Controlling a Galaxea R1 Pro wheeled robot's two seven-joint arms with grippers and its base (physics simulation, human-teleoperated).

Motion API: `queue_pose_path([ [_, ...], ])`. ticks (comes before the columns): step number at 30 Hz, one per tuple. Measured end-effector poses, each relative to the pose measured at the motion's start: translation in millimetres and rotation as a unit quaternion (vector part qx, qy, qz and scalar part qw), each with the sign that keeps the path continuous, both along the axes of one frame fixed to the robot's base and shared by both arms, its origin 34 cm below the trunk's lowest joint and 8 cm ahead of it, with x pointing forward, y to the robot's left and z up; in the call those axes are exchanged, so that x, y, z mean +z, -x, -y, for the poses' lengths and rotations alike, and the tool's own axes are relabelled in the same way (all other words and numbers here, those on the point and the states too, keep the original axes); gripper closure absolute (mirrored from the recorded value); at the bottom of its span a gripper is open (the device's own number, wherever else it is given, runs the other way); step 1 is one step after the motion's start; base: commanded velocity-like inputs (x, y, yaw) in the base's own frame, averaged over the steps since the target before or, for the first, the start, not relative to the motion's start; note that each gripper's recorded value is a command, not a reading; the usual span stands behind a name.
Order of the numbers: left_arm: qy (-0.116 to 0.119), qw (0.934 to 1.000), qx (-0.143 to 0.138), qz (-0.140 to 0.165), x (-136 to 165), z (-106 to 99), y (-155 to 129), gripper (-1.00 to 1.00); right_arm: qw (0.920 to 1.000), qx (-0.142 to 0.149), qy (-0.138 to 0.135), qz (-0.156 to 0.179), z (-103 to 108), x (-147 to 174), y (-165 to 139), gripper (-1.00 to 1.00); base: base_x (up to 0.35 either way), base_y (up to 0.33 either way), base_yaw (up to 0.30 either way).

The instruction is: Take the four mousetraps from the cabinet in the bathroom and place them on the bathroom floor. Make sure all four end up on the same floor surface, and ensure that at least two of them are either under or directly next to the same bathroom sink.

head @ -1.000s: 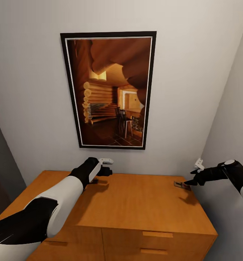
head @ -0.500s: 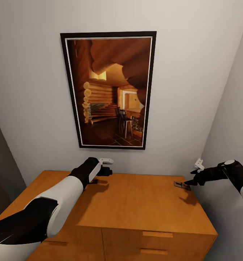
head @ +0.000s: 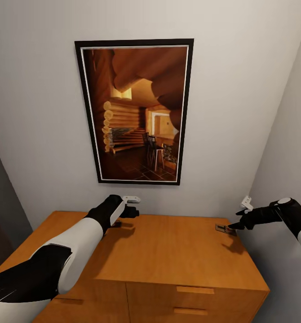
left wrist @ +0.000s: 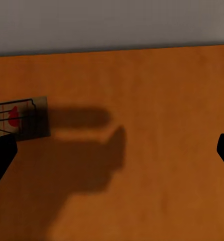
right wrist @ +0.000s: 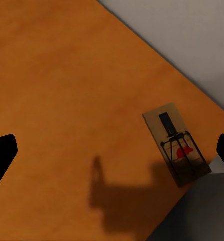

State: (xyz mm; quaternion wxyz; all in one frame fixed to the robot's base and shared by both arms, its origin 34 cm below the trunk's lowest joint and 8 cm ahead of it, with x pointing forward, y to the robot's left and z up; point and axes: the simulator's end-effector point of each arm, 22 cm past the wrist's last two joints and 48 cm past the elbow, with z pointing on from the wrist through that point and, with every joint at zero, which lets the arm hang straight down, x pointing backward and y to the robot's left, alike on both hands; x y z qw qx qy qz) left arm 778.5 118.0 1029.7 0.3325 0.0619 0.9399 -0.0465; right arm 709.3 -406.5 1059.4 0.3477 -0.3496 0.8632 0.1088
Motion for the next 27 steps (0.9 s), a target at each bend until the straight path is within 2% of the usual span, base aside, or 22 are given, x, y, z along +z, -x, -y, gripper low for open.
queue_pose_path([
  [9, 0.000, 1.0000, 0.000, 0.000, 0.0, 0.0, 0.0, -1.00, 1.0000, 0.001, 0.001, -0.001, -0.1, -0.3, 0.3, -1.00, 0.000, -0.012, 0.000],
  [17, 0.000, 1.0000, 0.000, 0.000, 0.0, 0.0, 0.0, -1.00, 1.0000, 0.001, 0.001, -0.001, 0.0, -0.3, 0.3, -1.00, 0.000, -0.167, 0.000],
  [27, 0.000, 1.0000, 0.000, 0.001, 0.7, -0.1, 0.3, -1.00, 1.0000, 0.001, 0.000, -0.004, -4.2, -1.0, 0.3, -1.00, 0.000, -0.035, 0.000],
])
